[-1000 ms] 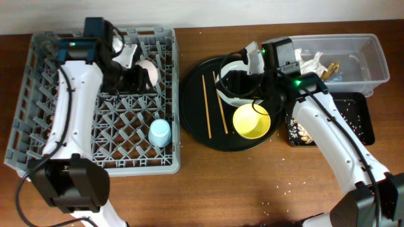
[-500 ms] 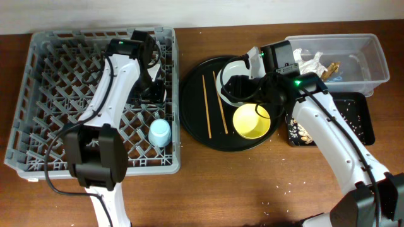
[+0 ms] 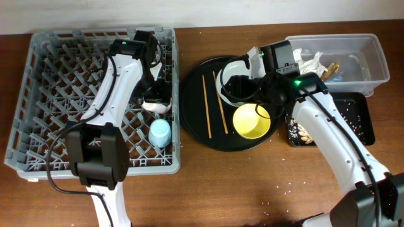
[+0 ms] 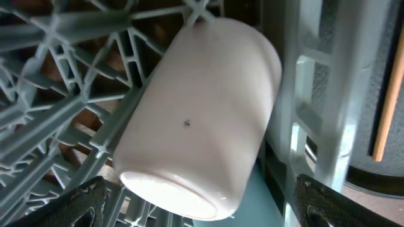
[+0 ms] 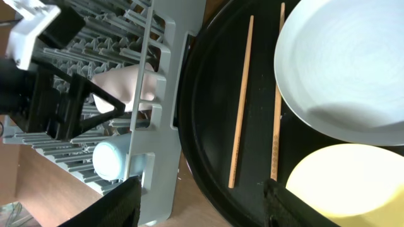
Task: Sort waste into correct bins and load items into the dishwasher rack
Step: 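Place the pink cup in the rack beside the blue cup, then reach the left gripper over to the yellow bowl on the black tray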
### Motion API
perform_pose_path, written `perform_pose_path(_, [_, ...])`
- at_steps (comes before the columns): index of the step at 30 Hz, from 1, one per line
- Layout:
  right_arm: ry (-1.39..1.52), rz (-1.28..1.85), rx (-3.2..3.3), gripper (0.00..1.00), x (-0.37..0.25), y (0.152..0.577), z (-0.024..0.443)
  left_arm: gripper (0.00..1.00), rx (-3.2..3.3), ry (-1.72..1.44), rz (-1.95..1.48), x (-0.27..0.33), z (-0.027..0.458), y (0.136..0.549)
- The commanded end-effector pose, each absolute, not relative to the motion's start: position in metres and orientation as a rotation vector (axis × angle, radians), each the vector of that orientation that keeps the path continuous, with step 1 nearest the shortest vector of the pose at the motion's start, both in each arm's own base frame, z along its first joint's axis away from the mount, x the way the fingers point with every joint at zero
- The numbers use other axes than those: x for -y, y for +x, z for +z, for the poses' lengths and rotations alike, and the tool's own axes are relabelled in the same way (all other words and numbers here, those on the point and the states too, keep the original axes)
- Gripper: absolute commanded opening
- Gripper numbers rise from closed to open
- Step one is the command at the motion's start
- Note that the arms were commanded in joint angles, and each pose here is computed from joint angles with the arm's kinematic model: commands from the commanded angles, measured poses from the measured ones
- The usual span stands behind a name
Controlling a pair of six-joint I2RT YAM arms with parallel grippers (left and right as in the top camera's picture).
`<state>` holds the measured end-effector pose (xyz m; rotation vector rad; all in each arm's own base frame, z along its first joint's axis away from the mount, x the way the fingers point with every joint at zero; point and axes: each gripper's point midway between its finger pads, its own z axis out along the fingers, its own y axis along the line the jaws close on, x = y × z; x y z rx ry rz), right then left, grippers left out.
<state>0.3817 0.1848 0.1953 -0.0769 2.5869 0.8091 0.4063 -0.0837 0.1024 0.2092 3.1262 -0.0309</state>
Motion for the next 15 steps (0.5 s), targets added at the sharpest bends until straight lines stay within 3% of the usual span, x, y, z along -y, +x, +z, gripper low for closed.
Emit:
perform_pose_path(1, [-0.081, 0.787, -2.594, 0.62, -0.182, 0.383, 0.191, 0.92, -3.049, 0.209, -0.09, 0.094, 0.129, 0.424])
perform_pose_path(10, [-0.034, 0.745, -2.546, 0.62, -0.149, 0.385, 0.223, 0.89, -2.869, 0.264, -0.446, 0.135, 0.216, 0.433])
perform_pose_path(15, [0.105, 0.577, -2.554, 0.62, -0.096, 0.362, 0.243, 0.84, -2.915, 0.369, -0.545, 0.158, 0.219, 0.408])
